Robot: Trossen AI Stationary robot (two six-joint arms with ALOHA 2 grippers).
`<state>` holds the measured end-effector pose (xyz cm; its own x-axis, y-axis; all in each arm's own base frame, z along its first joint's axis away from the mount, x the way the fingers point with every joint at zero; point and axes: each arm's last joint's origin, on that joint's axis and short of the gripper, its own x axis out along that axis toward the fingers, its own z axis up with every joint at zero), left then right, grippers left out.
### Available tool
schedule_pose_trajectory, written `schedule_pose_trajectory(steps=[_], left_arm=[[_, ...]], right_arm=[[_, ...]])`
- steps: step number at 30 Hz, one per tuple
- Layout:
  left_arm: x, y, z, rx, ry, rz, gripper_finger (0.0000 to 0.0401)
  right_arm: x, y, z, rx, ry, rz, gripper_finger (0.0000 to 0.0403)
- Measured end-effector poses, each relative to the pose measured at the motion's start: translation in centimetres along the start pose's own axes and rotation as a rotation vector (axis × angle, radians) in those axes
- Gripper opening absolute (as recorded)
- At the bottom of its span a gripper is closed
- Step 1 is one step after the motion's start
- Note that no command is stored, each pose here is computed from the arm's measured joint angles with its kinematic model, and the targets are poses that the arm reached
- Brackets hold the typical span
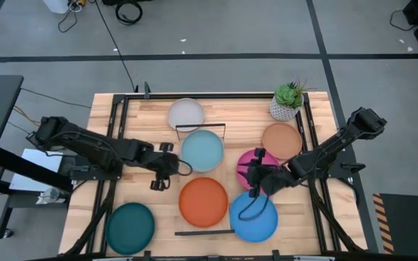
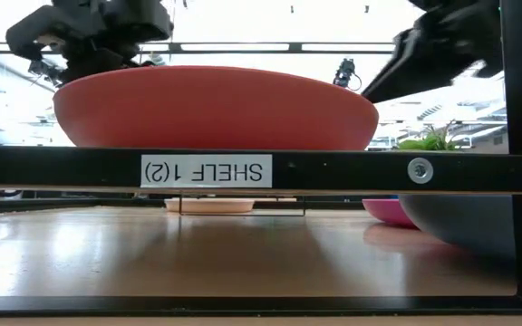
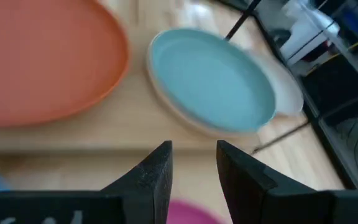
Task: Place and stack plates onto a shelf
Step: Stack the gray plate on top of the light blue plate on the shelf
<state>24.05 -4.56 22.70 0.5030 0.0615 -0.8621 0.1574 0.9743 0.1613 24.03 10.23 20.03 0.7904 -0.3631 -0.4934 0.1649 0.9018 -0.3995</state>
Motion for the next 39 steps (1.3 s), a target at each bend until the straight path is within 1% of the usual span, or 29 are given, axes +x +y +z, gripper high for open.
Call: schedule_pose_trajectory(steps=[3,5,7,10,13,15,18,19,21,23,24,25,26,28,30,33,35,37,39], left_arm=[[-0.7,0.5,-1.7,-0.005,-0.05,0.093,0.0119],[-1.0,0.9,-2.4,-0.018,-0.103,0.181,0.0117],[-1.2,1.6,-3.6,-0.047,-0.113,0.28,0.0116],[-0.9,2.7,-4.7,-0.113,-0.14,0.396,0.0116],[-0.4,4.1,-5.4,-0.199,-0.166,0.447,0.0116],[-0.1,5.0,-5.9,-0.251,-0.145,0.458,0.0116],[0.5,6.4,-6.3,-0.323,-0.117,0.443,0.0116],[0.7,6.8,-6.6,-0.344,-0.102,0.433,0.0116],[1.1,7.8,-6.5,-0.386,-0.114,0.418,0.0116],[1.5,8.4,-7.1,-0.405,-0.073,0.404,0.0116],[1.7,8.9,-6.9,-0.41,-0.09,0.408,0.0116],[1.9,9.3,-7.0,-0.407,-0.085,0.411,0.0116],[1.9,9.4,-7.4,-0.393,-0.051,0.413,0.0116],[2.5,10.1,-7.3,-0.384,-0.054,0.428,0.0116],[3.0,10.5,-7.8,-0.362,-0.004,0.436,0.0116],[4.2,11.2,-8.0,-0.316,0.044,0.444,0.0121],[4.9,11.6,-8.4,-0.266,0.083,0.442,0.013],[5.6,12.2,-8.2,-0.223,0.074,0.447,0.0145],[5.8,12.6,-8.4,-0.19,0.071,0.439,0.0162]], right_arm=[[1.6,-1.0,-0.2,0.027,-0.088,0.077,0.0131],[2.5,-2.0,-0.4,0.049,-0.14,0.071,0.0131],[3.6,-3.1,-0.6,0.069,-0.171,0.054,0.0131],[5.3,-4.4,-1.0,0.089,-0.187,0.071,0.0131],[7.2,-5.4,-1.5,0.086,-0.175,0.086,0.0131],[8.5,-5.9,-1.9,0.083,-0.153,0.081,0.0131],[10.2,-6.4,-2.4,0.089,-0.123,0.098,0.0131],[10.5,-6.6,-2.8,0.092,-0.108,0.105,0.0131],[11.1,-6.8,-3.2,0.102,-0.1,0.105,0.0131],[11.1,-7.1,-3.2,0.109,-0.109,0.112,0.0131],[11.0,-7.3,-2.9,0.113,-0.121,0.11,0.0131],[10.7,-7.4,-2.6,0.118,-0.146,0.108,0.0131],[10.4,-7.5,-2.2,0.121,-0.164,0.108,0.0131],[9.6,-7.9,-1.6,0.124,-0.187,0.107,0.0131],[8.9,-8.2,-1.2,0.125,-0.21,0.108,0.0131],[7.8,-8.7,-0.9,0.124,-0.198,0.095,0.0131],[6.9,-8.9,-0.8,0.134,-0.181,0.1,0.0131],[6.2,-8.8,-0.6,0.145,-0.18,0.116,0.0131],[5.6,-8.6,-0.8,0.141,-0.144,0.137,0.0131]])
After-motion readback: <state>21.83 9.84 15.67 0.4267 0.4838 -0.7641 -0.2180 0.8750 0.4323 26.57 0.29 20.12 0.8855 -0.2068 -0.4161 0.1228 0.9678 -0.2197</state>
